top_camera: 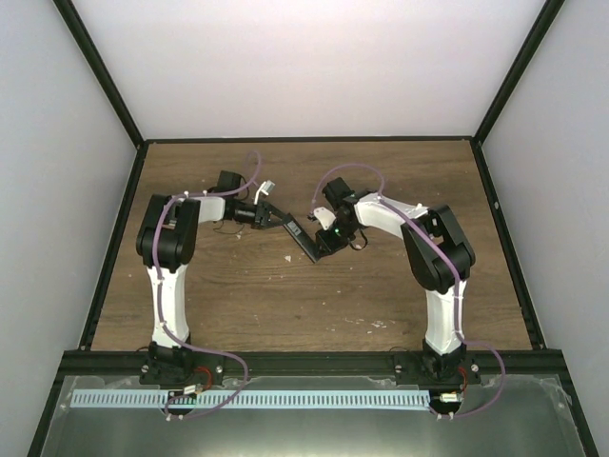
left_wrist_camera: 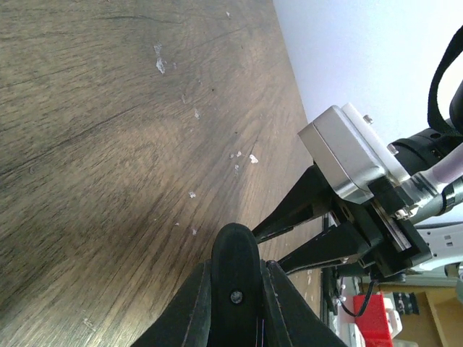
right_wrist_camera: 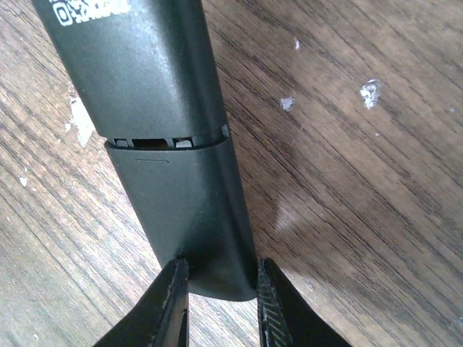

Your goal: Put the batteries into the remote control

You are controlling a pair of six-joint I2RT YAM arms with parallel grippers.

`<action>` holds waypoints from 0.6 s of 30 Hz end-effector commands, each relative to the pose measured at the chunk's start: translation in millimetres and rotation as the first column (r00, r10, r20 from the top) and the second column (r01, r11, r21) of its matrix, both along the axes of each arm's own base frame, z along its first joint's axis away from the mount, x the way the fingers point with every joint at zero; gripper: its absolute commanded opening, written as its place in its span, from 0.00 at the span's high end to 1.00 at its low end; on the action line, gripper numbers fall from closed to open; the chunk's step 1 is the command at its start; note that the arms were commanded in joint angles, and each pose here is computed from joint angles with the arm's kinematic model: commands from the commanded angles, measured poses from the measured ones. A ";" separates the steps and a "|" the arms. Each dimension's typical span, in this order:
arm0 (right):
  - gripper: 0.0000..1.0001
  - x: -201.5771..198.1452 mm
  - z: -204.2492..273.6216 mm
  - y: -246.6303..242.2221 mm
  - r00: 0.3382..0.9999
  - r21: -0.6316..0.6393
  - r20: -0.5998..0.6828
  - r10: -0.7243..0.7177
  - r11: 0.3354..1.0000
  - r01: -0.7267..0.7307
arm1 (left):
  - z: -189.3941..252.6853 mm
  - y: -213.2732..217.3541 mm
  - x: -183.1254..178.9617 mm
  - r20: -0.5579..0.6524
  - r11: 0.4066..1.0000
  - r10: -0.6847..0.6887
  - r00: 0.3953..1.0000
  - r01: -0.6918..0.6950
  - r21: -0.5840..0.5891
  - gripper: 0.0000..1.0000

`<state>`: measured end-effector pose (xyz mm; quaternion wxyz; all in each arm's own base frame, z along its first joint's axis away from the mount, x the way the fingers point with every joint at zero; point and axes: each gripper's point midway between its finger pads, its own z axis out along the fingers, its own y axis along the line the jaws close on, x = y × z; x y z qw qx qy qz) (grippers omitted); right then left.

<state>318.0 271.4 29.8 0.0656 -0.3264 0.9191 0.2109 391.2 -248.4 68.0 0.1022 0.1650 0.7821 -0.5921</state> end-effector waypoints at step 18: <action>0.82 69.3 -6.9 12.2 0.976 0.005 0.205 -0.078 0.997 0.079 | -26.3 -30.5 -48.0 -0.110 0.988 -0.154 0.982 0.154 -0.012 1.00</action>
